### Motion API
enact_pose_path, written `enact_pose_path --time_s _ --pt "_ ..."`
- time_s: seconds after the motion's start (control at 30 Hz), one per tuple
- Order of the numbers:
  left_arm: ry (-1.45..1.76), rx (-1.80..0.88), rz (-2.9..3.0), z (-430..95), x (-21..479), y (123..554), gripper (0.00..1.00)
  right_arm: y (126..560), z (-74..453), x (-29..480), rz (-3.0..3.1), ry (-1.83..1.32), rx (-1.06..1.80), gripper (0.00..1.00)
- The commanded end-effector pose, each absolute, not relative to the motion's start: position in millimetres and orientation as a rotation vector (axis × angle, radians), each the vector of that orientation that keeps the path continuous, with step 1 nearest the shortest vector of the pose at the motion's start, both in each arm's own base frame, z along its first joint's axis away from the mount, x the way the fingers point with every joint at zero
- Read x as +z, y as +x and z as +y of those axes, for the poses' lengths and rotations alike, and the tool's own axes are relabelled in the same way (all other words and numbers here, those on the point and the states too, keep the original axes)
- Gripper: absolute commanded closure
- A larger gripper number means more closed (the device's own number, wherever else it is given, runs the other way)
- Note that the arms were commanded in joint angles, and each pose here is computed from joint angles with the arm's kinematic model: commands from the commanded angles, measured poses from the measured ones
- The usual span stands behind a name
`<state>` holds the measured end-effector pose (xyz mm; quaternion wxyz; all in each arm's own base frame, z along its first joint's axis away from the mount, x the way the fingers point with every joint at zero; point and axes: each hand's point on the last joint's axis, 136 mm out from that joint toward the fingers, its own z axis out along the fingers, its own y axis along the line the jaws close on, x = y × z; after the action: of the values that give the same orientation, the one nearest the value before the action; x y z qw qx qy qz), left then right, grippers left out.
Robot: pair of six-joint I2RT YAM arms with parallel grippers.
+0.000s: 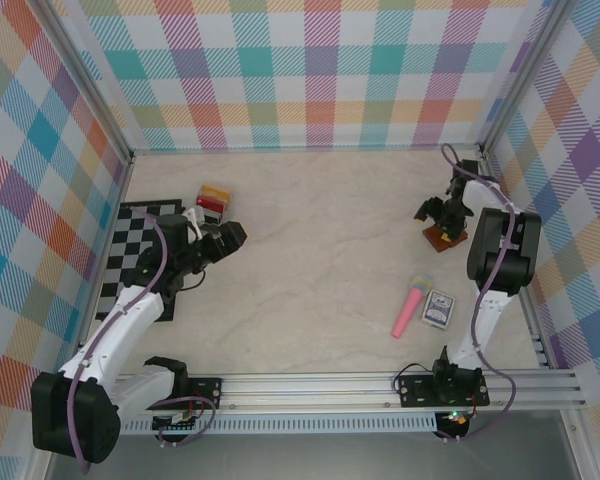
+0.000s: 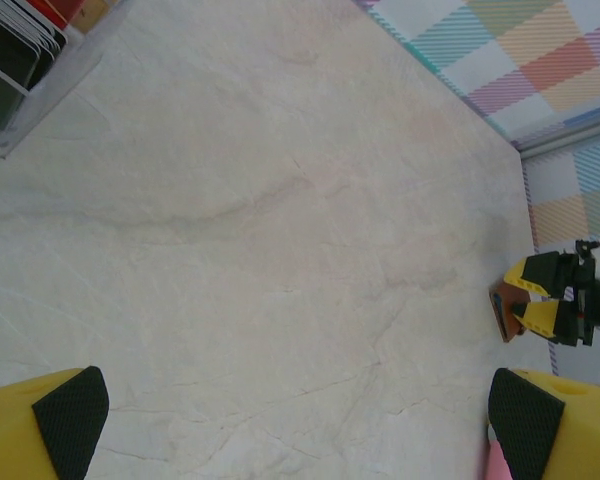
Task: Put the credit cards into the card holder
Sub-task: Move the card holder to the bottom-center of the table.
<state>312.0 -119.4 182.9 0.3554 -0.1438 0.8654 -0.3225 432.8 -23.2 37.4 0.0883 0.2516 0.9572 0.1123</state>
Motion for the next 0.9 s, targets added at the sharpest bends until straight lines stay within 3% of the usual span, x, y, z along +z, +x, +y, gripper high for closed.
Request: enact_pose_path --time_s 0.0,0.6,0.87 --pt "-0.374 -0.823 2.284 -127 170 305 0.00 409 31 33 2.997 0.573 0.440 0.26" --pt "-0.348 -0.831 2.332 -140 160 296 0.00 322 211 30 3.131 -0.195 0.565 0.27" --pt "-0.353 -0.845 2.360 -142 148 284 0.00 265 258 47 3.036 -0.379 0.618 0.28"
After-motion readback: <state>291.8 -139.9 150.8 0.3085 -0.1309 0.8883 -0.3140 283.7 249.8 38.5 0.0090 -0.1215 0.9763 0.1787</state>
